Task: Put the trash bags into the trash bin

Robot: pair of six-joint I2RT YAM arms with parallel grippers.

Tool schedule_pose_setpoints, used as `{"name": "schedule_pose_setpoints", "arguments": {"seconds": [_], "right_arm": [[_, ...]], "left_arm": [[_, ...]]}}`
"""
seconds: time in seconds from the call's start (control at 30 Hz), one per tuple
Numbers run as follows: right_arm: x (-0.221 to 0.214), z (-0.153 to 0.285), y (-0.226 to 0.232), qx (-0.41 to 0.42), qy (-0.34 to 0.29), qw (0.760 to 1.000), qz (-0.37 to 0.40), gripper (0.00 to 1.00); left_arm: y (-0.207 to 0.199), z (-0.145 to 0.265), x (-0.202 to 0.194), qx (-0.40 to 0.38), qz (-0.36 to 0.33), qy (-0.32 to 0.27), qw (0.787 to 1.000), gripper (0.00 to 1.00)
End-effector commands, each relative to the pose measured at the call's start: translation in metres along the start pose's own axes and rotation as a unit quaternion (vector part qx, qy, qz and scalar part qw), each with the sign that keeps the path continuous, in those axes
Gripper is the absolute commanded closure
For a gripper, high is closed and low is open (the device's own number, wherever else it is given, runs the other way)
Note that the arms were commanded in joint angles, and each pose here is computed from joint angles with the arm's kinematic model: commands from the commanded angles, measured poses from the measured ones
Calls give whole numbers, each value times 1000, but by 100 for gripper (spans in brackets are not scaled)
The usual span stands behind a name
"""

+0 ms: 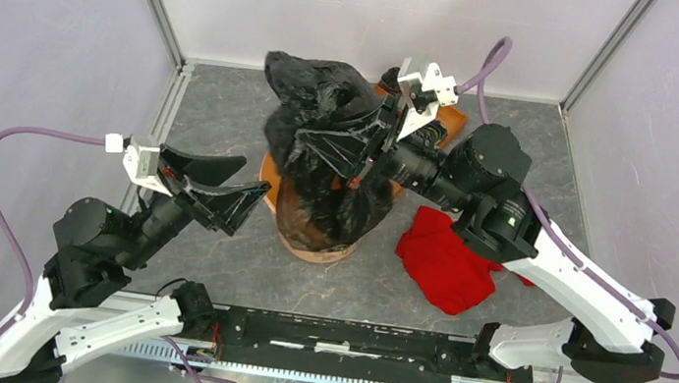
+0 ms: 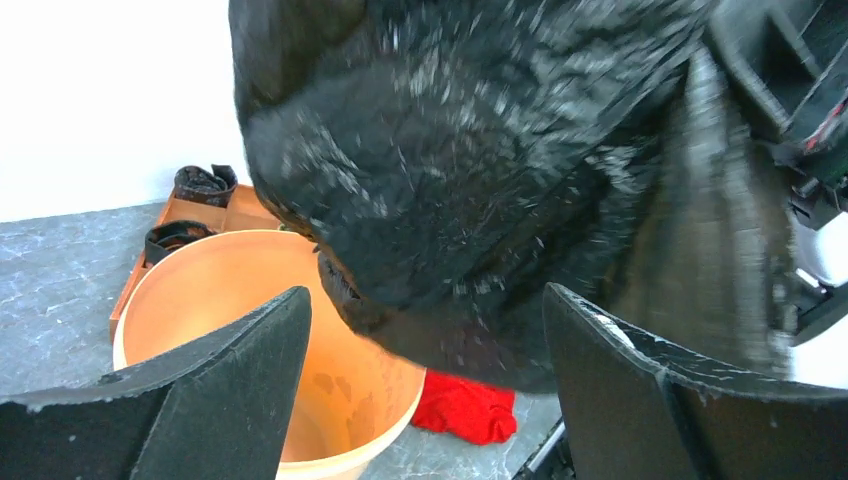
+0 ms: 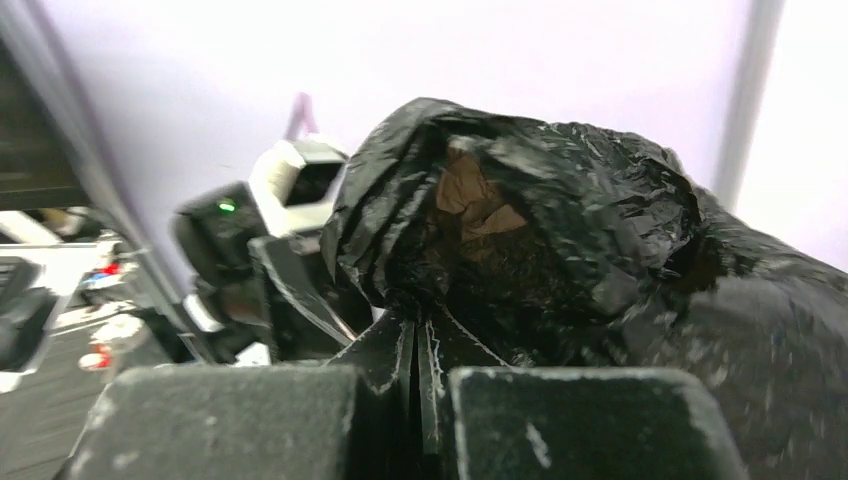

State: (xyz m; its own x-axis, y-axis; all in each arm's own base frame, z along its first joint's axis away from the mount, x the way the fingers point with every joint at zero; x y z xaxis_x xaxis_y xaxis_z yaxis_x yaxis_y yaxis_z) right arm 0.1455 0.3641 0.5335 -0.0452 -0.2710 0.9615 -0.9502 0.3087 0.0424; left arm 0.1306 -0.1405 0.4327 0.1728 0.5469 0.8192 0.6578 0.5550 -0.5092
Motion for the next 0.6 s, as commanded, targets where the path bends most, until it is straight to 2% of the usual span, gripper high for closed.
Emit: {"name": "schedule_pose_setpoints", "arguments": {"seconds": [0.0, 0.07, 0.2, 0.4, 0.47, 0.57], "right_arm": [[34, -9, 46, 133, -60, 989, -32, 99], [27, -3, 41, 119, -61, 991, -32, 99], [-10, 25, -5, -23, -48, 998, -19, 99], [-84, 68, -73, -173, 66, 982, 46, 100], [-94, 75, -83, -186, 96, 976, 64, 100], [-103, 80, -93, -193, 139, 966, 104, 100]], "left_arm": [[-20, 10, 26, -46, -43, -16, 998, 8], [-23, 20, 35, -52, -45, -24, 997, 7], [-16, 33, 49, -30, -31, -45, 998, 3], [-23, 4, 32, -27, -4, -7, 1000, 1], [-11, -18, 21, 28, 8, 17, 999, 1], [26, -50, 8, 185, 9, 52, 981, 0]]}}
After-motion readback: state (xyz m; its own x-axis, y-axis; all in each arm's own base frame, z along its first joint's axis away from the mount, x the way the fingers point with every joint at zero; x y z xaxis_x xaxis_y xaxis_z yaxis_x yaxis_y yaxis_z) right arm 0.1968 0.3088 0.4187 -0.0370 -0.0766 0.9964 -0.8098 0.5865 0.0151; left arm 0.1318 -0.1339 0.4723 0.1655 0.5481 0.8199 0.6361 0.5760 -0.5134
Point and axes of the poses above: each gripper's point midway between its finger pads, its own z axis back along the fingers, its own y axis along the line the jaws close on, x = y × z, the point moved 1 cm from there along z, back along the fingers, and after that the axes turned 8 degrees about z, right-handed, at the moved point
